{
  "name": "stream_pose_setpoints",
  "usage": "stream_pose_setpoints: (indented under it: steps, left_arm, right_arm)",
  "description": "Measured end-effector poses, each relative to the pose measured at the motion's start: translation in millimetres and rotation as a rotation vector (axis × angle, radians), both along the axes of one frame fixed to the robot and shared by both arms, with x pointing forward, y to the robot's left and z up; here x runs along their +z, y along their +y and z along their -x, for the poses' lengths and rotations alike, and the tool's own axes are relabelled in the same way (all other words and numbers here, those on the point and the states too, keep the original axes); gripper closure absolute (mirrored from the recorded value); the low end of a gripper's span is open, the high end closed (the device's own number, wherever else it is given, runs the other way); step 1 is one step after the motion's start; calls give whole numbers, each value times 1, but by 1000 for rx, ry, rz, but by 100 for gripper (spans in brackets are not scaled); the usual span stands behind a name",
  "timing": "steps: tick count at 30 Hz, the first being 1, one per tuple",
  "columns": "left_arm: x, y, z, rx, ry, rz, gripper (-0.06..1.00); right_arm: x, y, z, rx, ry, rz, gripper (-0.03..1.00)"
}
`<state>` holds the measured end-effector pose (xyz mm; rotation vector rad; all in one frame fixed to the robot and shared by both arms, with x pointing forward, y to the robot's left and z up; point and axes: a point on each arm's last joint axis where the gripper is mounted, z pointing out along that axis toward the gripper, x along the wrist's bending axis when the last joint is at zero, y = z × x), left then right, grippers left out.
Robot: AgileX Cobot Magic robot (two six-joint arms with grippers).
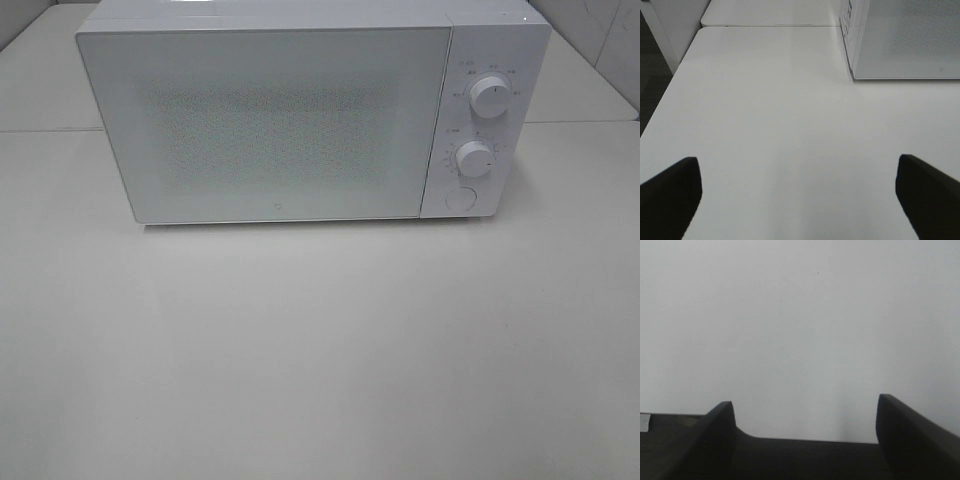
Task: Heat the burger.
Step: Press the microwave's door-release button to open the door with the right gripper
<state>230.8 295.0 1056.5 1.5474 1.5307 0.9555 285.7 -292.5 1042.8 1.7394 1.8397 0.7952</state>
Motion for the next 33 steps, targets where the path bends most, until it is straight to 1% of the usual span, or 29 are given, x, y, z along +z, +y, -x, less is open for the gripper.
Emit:
stream_pose_setpoints:
  steps: [2, 3, 4, 5, 6, 7, 8, 9, 11, 23, 31, 33]
  left_arm:
    - [0, 0, 0, 0, 0, 0, -5]
    - [0, 0, 0, 0, 0, 0, -5]
    - [0, 0, 0, 0, 0, 0, -5]
    - [0, 0, 0, 0, 0, 0, -5]
    - [0, 0, 0, 0, 0, 0, -5]
    - [0, 0, 0, 0, 0, 0, -5]
    - [0, 0, 0, 0, 0, 0, -5]
    - [0, 0, 0, 0, 0, 0, -5]
    - [0, 0, 0, 0, 0, 0, -5]
    - [0, 0, 0, 0, 0, 0, -5]
    - [0, 0, 0, 0, 0, 0, -5]
    - [0, 0, 0, 0, 0, 0, -5]
  right_arm:
    - [1, -1, 14, 16, -74, 10, 22]
    - [1, -1, 14, 16, -74, 10, 22]
    - [3, -2, 22, 26, -125, 16, 22]
    - [3, -2, 22, 26, -125, 16, 22]
    - [2, -3, 30, 25, -173, 12, 22]
    - [2, -3, 33, 29, -195, 16, 22]
    - [2, -3, 33, 29, -195, 16, 22]
    - [1, -4, 40, 30, -224, 15, 22]
    - [-4, -4, 47, 31, -239, 15, 22]
    - [-7, -6, 50, 22, -237, 15, 22]
    - [-7, -7, 49, -5, -237, 16, 22]
    - [-7, -7, 49, -44, -235, 21, 22]
